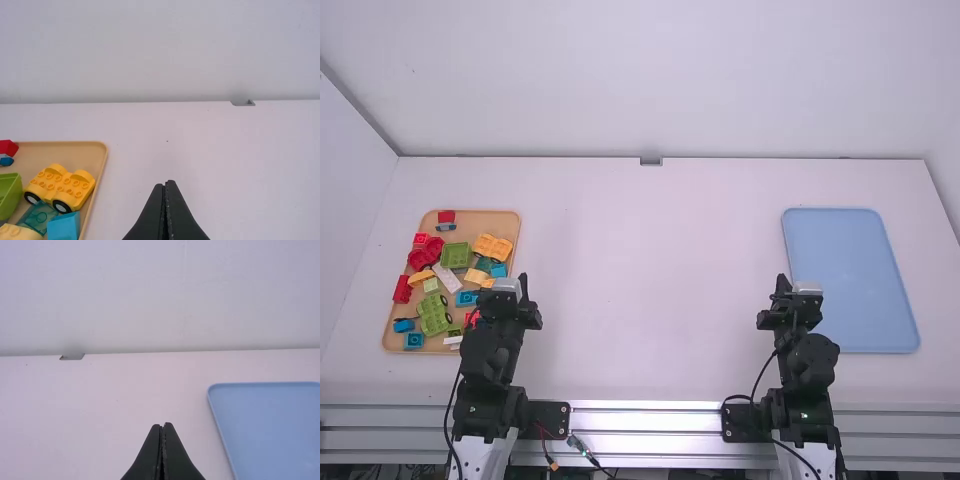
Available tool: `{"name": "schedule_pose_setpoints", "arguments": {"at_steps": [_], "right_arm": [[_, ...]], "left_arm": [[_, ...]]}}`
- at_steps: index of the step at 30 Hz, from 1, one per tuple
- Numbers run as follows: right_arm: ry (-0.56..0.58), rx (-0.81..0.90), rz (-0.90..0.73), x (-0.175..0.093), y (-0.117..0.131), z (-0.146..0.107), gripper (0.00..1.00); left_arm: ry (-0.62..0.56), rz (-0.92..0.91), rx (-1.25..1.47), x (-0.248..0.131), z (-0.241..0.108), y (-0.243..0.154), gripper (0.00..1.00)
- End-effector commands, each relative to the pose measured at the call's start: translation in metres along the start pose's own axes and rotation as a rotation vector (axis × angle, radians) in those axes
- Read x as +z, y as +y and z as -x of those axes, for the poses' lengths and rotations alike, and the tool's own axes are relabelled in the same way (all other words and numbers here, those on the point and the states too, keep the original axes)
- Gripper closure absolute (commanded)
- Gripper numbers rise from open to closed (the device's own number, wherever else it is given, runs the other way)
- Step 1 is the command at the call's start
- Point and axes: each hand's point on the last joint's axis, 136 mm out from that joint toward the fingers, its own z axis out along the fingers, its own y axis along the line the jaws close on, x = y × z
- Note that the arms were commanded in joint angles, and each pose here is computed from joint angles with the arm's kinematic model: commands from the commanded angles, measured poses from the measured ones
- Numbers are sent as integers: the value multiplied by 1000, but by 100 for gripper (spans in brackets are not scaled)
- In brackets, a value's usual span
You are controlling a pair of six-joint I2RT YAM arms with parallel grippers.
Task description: Assemble lego blocks to make yellow taxi
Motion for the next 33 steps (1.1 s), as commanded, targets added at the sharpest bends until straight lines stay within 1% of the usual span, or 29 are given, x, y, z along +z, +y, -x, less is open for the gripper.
{"name": "schedule_pose_setpoints", "arguments": {"at_steps": [1, 7, 17, 25, 33], "right_arm": [[0, -3, -2, 0, 0, 0, 100], [-2, -7, -1, 0, 0, 3, 98], [11, -25, 2, 1, 0, 20, 89], [37, -52, 14, 9, 3, 48, 78], [65, -57, 23, 26, 6, 78, 63]], "left_arm": [[0, 0, 0, 0, 0, 0, 100], [-2, 2, 2, 0, 3, 0, 98], [24, 25, 12, 0, 19, 5, 90], [72, 51, 51, 5, 40, 10, 78], [125, 80, 106, 18, 62, 16, 63]]}}
